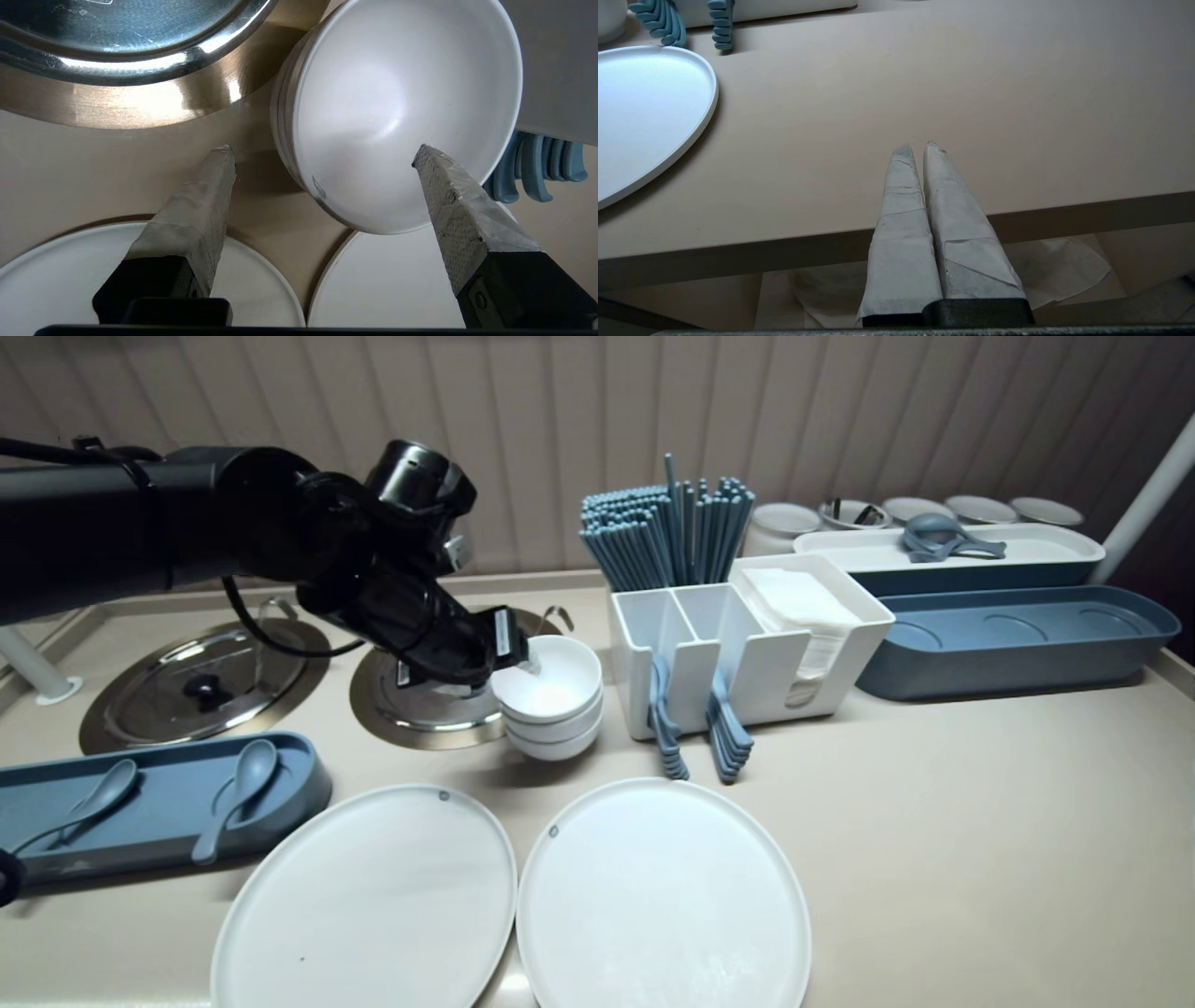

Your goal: Pick the bowl and place it on the plate

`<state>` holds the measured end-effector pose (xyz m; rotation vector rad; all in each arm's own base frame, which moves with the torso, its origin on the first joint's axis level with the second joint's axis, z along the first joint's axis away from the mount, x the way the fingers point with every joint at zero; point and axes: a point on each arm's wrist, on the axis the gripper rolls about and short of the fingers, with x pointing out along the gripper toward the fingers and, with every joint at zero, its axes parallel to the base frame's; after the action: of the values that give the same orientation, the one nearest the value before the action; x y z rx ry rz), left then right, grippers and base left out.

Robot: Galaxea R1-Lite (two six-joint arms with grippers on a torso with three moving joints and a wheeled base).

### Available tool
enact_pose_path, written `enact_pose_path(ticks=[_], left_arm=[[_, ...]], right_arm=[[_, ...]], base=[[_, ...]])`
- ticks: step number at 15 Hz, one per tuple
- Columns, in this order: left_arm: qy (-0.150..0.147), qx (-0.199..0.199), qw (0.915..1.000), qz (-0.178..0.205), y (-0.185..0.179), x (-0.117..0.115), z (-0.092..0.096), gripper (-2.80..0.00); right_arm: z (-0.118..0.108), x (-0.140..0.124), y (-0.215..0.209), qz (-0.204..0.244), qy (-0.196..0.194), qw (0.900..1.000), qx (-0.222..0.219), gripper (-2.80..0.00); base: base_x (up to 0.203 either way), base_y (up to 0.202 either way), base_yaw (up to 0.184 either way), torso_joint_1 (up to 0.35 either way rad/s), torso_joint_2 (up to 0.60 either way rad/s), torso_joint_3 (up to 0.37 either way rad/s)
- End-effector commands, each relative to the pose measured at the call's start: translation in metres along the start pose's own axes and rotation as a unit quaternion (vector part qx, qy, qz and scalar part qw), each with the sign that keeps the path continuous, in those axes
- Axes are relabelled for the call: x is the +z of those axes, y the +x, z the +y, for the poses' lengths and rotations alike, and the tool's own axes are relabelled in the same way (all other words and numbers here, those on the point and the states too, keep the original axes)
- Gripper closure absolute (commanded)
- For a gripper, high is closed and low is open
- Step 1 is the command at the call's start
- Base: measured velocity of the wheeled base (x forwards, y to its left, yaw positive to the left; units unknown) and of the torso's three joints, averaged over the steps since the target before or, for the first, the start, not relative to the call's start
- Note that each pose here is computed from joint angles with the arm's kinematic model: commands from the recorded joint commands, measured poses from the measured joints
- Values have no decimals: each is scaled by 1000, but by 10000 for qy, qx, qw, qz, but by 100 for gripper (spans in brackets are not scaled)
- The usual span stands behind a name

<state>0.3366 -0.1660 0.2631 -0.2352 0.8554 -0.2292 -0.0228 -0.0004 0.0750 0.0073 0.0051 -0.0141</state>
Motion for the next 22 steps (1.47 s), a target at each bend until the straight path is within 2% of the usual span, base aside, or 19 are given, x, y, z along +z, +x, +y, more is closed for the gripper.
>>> enact_pose_path(ticks=[1, 3, 6, 7, 20, 22], left_arm=[[-9, 123, 9998, 147, 16, -3, 1, -280], [-2, 149, 9997, 181, 22, -4, 1, -280], [-4, 85, 10000, 36, 28, 0, -1, -280], [-12, 78, 10000, 31, 27, 0, -1, 0], [-15, 29, 10000, -84, 16, 2, -2, 0], [-33, -59, 9997, -216, 3, 4, -4, 0]], right_arm=[[0, 0, 0, 5, 1, 10000, 1, 0], [0, 0, 0, -2, 2, 10000, 5, 0], [0, 0, 0, 5, 6, 10000, 1, 0], [0, 0, 0, 5, 1, 10000, 1, 0], [0, 0, 0, 0, 9, 10000, 5, 0], [0, 0, 0, 5, 9, 10000, 1, 0]], base=[[0, 0, 0, 0, 0, 0], [0, 0, 0, 0, 0, 0], [0, 0, 0, 0, 0, 0], [0, 0, 0, 0, 0, 0], [0, 0, 0, 0, 0, 0], [0, 0, 0, 0, 0, 0]])
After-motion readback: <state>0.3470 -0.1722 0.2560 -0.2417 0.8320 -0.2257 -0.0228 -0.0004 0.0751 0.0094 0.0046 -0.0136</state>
